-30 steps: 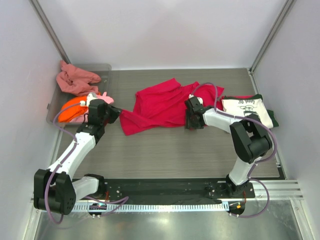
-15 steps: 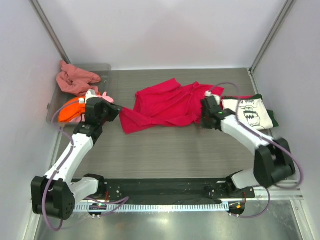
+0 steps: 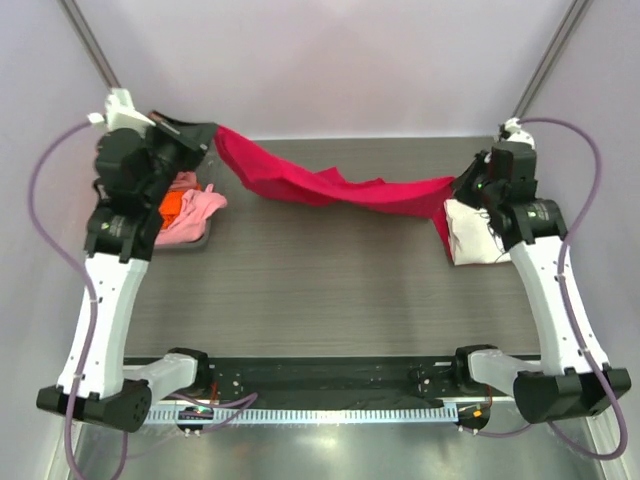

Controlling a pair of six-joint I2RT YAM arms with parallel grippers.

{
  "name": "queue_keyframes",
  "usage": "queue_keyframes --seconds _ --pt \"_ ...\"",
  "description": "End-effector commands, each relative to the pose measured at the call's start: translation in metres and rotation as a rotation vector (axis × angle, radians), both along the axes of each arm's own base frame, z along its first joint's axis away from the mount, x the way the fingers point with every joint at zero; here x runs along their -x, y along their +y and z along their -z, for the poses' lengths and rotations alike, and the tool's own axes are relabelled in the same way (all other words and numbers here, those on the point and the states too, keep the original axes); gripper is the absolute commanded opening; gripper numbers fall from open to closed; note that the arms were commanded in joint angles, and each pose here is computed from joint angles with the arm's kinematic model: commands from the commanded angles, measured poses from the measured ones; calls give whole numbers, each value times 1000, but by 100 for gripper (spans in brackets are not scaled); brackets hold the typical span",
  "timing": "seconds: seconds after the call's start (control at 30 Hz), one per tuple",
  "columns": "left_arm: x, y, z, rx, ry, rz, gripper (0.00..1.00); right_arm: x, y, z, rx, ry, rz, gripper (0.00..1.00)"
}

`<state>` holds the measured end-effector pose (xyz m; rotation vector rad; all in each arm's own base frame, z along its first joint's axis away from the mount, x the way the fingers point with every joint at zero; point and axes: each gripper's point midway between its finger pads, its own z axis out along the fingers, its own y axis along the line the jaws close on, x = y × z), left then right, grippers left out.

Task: Fold and stack the t-shirts
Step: Flatten the tshirt out

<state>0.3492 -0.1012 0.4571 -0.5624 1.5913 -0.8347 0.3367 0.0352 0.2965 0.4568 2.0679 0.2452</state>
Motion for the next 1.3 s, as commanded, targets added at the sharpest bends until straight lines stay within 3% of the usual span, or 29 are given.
queue_keyframes --seconds 0.0,0.23,0.4,0.57,0.63,0.77,0.9,1.03,1.07,1.13,1.17,1.27 --pt "50 19 -84 -88 -235 -35 0 37 4 -89 -13 -189 -55 1" --pt "169 40 -184 -83 -611 -65 0 127 7 -202 -20 -507 -138 1" --pt "206 47 -212 -58 -673 -76 0 184 -13 -262 4 -700 -60 1" --pt "167 40 -203 -47 -572 -60 0 171 -23 -266 -14 -690 15 1" --pt "138 34 -191 -42 -520 -55 0 142 -21 -249 -29 -633 28 1" --pt "46 18 -137 -64 -336 -38 0 82 -17 -203 -32 -486 47 1" --pt "-11 7 -99 -51 -252 -34 0 27 -12 -165 -27 -372 56 1" --pt "-47 2 -103 -64 -243 -36 0 -13 -7 -171 -36 -359 52 1" --pt "-41 4 -132 -60 -306 -40 0 -29 -5 -166 -37 -337 50 1" --pt "-61 4 -134 -76 -308 -39 0 -36 -4 -192 -52 -390 49 1" --pt "-53 7 -163 -69 -377 -45 0 -43 -4 -195 -58 -393 50 1" --pt "-82 17 -172 -69 -390 -62 0 -62 -5 -211 -90 -416 43 1"
